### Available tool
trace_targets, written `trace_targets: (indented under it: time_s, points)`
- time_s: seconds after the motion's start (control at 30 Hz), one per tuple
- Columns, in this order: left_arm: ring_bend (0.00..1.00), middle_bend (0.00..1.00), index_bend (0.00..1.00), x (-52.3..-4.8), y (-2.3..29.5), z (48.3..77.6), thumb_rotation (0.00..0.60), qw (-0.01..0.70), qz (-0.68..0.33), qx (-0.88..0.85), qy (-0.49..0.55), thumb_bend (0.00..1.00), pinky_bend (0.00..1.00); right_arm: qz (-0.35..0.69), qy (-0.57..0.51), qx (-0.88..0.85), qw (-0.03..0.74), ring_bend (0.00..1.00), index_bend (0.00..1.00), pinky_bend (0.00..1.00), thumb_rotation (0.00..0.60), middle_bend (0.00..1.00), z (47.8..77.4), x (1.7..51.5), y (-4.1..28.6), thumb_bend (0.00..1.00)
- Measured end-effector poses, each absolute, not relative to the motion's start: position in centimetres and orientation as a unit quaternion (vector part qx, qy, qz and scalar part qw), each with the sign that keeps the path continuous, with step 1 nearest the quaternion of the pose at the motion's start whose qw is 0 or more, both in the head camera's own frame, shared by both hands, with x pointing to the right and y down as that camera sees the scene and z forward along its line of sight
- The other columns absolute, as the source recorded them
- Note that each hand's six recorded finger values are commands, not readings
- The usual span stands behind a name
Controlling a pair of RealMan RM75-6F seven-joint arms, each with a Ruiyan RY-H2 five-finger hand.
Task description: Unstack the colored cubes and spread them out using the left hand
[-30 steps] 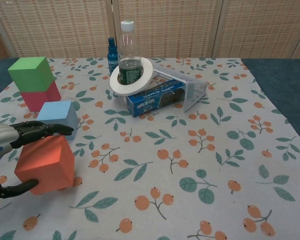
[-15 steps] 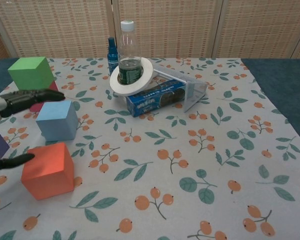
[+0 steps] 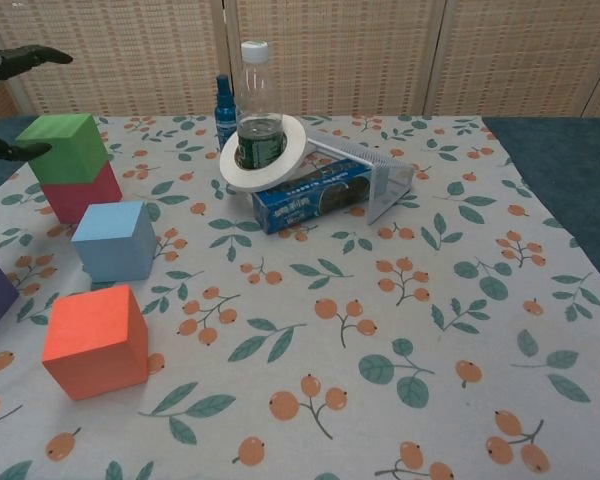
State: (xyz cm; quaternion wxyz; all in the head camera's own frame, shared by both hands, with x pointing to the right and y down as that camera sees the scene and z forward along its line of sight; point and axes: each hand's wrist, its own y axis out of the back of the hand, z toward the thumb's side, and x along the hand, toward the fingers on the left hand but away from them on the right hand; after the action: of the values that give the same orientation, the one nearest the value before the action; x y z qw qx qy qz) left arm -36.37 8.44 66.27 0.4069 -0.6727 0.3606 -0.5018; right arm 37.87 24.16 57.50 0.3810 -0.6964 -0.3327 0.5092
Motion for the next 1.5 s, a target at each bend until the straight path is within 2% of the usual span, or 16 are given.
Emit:
trace_targets:
  time_s: [0.3,0.43,0.53,0.6,0.67,0.8,1.07,1.27,1.5]
  points:
    - [0.0,0.0,0.0,-36.6,6.2,70.6,0.6,0.369,-0.546,-0.678,0.325,0.35,0.03,0.518,-0.34,-0.686,0.382,0.0,0.0,0.0,0.6,0.0,57.7,38.3,23.6,0.13]
    - [0.07,0.04,0.0,-36.3,6.3,71.3,0.6,0.365,-0.553,-0.681,0.313,0.34,0.03,0.519,-0.342,-0.685,0.381,0.0,0.0,0.0,0.6,0.0,57.7,38.4,23.5,0.13]
    - [0.22,0.24,0.14,-36.4,6.2,71.4,0.6,0.366,-0.557,-0.677,0.312,0.34,0.03,0.518,-0.342,-0.685,0.381,0.0,0.0,0.0,0.6,0.0,57.7,38.4,23.5,0.13]
    - [0.34,0.39,0.29,-36.5,6.2,71.6,0.6,0.359,-0.56,-0.678,0.311,0.36,0.05,0.517,-0.344,-0.685,0.382,0.0,0.0,0.0,0.6,0.0,57.6,38.4,23.5,0.13]
    - [0.43,0.5,0.39,-36.5,6.2,71.7,0.6,0.359,-0.561,-0.678,0.312,0.44,0.1,0.516,-0.343,-0.686,0.381,0.0,0.0,0.0,0.6,0.0,57.5,38.4,23.5,0.13]
    - [0.51,0.6,0.51,-36.4,6.0,71.5,0.6,0.373,-0.554,-0.668,0.327,0.62,0.16,0.514,-0.343,-0.687,0.381,0.0,0.0,0.0,0.6,0.0,57.5,38.3,23.6,0.13]
    - [0.55,0.62,0.53,-36.6,5.4,70.6,0.6,0.391,-0.54,-0.656,0.354,0.7,0.21,0.515,-0.34,-0.688,0.381,0.0,0.0,0.0,0.6,0.0,57.5,38.3,23.7,0.13]
    - [0.56,0.62,0.53,-37.1,4.6,68.9,0.6,0.406,-0.524,-0.648,0.375,0.71,0.23,0.517,-0.336,-0.687,0.384,0.0,0.0,0.0,0.6,0.0,57.6,38.2,23.8,0.13]
    - [0.56,0.62,0.53,-40.6,4.2,67.3,0.6,0.421,-0.549,-0.61,0.387,0.71,0.23,0.516,-0.335,-0.688,0.385,0.0,0.0,0.0,0.6,0.0,57.5,38.2,23.8,0.13]
